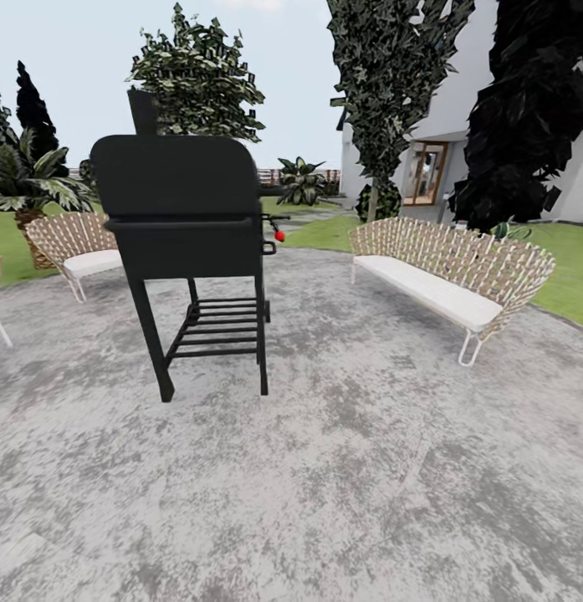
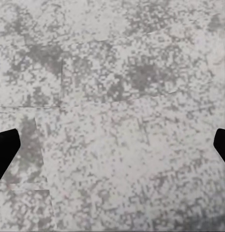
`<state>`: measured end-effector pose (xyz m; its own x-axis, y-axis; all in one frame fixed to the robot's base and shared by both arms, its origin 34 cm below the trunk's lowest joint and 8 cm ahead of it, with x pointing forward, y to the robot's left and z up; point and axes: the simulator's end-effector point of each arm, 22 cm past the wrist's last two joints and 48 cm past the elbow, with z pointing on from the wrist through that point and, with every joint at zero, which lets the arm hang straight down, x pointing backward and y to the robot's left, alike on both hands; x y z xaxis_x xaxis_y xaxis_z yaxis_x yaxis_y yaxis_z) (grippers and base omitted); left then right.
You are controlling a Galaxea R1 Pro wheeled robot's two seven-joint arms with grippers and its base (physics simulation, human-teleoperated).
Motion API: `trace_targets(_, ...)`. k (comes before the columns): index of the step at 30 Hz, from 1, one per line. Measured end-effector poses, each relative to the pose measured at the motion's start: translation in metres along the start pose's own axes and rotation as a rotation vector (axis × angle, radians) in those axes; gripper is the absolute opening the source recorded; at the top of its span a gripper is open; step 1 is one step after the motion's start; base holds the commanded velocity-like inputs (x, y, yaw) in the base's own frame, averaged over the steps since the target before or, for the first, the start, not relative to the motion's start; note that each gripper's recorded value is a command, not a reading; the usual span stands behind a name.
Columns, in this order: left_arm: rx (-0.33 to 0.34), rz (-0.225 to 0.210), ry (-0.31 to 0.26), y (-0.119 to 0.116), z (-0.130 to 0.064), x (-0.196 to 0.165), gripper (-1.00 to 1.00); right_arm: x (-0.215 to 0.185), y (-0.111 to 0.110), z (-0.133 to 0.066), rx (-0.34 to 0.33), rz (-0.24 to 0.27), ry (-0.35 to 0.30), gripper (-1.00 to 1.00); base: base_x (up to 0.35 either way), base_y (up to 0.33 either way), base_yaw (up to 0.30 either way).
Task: In the garden, pick up the pesticide atomizer on the floor and spray pesticide onto both trees until each tree trunk is fully covered.
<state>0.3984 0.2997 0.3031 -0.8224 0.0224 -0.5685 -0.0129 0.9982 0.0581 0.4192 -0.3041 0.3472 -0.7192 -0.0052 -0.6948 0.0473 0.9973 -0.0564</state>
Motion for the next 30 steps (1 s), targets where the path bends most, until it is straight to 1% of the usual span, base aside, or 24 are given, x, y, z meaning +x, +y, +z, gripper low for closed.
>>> trace_targets(8,-0.005,-0.004,0.000,0.002,0.000,0.000,1.00,0.000,0.005,0.000,-0.004,0.005,-0.001,1.00,0.174,-0.227,-0.001)
trace_targets(14,-0.031,-0.049,0.000,0.011,0.000,0.000,1.00,-0.006,0.006,0.000,-0.007,0.004,-0.031,1.00,0.178,-0.227,0.000)
trace_targets(18,-0.043,-0.069,-0.003,0.016,0.000,0.000,1.00,-0.008,0.008,0.000,-0.013,-0.001,-0.039,1.00,0.178,-0.227,0.000)
trace_targets(30,-0.046,-0.073,-0.004,0.017,0.000,0.000,1.00,-0.007,0.010,-0.001,-0.020,-0.006,-0.037,1.00,0.178,-0.227,0.000)
